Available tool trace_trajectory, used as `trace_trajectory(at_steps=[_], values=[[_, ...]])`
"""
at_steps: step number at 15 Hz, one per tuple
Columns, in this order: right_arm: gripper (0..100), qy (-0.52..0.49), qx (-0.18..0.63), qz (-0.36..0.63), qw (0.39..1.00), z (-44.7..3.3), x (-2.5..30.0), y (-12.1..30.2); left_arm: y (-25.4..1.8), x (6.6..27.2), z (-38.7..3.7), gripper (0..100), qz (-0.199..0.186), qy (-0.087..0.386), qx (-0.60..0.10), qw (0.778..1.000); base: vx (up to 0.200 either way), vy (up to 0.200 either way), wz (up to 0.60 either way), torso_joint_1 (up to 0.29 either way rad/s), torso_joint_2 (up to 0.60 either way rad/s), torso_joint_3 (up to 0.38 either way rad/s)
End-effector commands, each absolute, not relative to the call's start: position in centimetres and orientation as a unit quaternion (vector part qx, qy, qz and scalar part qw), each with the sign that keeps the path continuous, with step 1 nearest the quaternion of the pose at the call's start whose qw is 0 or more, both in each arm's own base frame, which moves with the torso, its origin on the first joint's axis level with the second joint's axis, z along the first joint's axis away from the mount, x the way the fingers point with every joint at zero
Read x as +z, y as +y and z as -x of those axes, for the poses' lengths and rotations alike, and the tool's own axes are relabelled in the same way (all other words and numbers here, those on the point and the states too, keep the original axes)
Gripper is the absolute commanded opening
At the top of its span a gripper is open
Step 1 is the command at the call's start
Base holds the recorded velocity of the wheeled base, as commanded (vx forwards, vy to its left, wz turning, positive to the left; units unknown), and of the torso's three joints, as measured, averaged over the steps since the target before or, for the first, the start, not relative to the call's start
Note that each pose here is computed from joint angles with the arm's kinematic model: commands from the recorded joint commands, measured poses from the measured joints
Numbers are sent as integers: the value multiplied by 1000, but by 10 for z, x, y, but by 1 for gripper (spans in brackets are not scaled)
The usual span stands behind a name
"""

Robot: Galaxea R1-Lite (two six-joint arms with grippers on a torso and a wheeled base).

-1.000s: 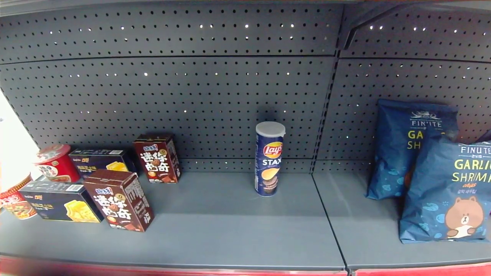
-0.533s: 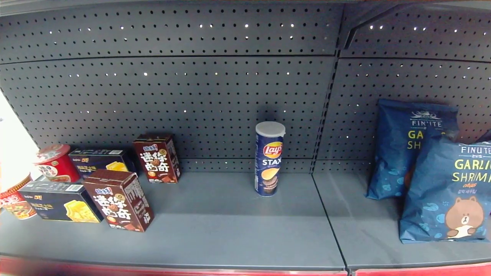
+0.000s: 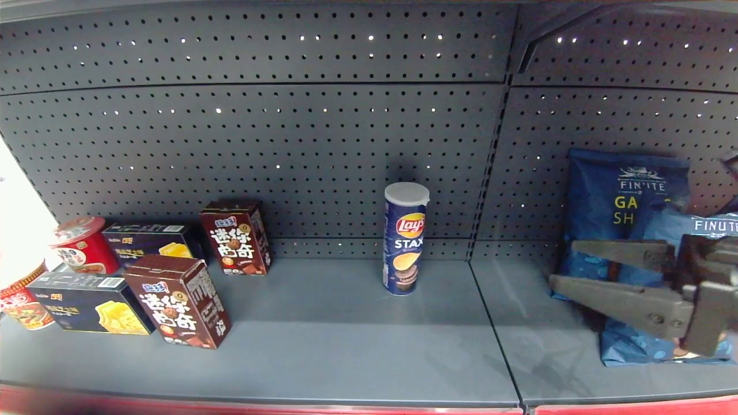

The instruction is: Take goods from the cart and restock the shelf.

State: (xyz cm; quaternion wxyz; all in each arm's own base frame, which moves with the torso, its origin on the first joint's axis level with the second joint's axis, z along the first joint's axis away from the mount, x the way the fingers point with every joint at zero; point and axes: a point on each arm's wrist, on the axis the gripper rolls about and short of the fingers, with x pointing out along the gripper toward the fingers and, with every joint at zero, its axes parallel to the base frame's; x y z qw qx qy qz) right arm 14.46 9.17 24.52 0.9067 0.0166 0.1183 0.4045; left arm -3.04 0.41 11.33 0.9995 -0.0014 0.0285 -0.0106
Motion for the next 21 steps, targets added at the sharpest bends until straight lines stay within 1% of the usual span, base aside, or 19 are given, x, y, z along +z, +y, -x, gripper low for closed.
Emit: trace_trajectory(at_steps=[1, 3, 5, 6, 9, 13, 14, 15, 21], values=[[100, 187, 397, 22, 898, -173, 205, 105, 4, 112, 30, 0, 1, 33, -11, 999, 0, 0, 0, 0, 0, 0], [100, 176, 394, 27, 902, -205, 185, 115, 4, 110, 29, 0, 1, 35, -11, 999, 0, 0, 0, 0, 0, 0], [100, 144, 414, 18, 898, -229, 176, 125, 4, 111, 29, 0, 2, 34, -11, 999, 0, 0, 0, 0, 0, 0], [100, 116, 445, 11, 888, -252, 166, 128, 4, 112, 30, 0, 13, 32, -9, 999, 0, 0, 0, 0, 0, 0], [100, 103, 457, 7, 883, -290, 150, 139, 4, 113, 30, 0, 20, 30, -8, 999, 0, 0, 0, 0, 0, 0], [100, 78, 507, -2, 858, -334, 142, 141, 4, 113, 30, 0, 20, 28, -8, 999, 0, 0, 0, 0, 0, 0], [100, 78, 507, -2, 858, -334, 142, 141, 4, 113, 30, 0, 20, 28, -8, 999, 0, 0, 0, 0, 0, 0], [100, 73, 523, -5, 849, -355, 133, 143, 4, 114, 30, 0, 20, 27, -8, 999, 0, 0, 0, 0, 0, 0], [100, 65, 529, -18, 846, -387, 124, 158, 4, 111, 29, 0, 20, 35, -7, 999, 0, 0, 0, 0, 0, 0]])
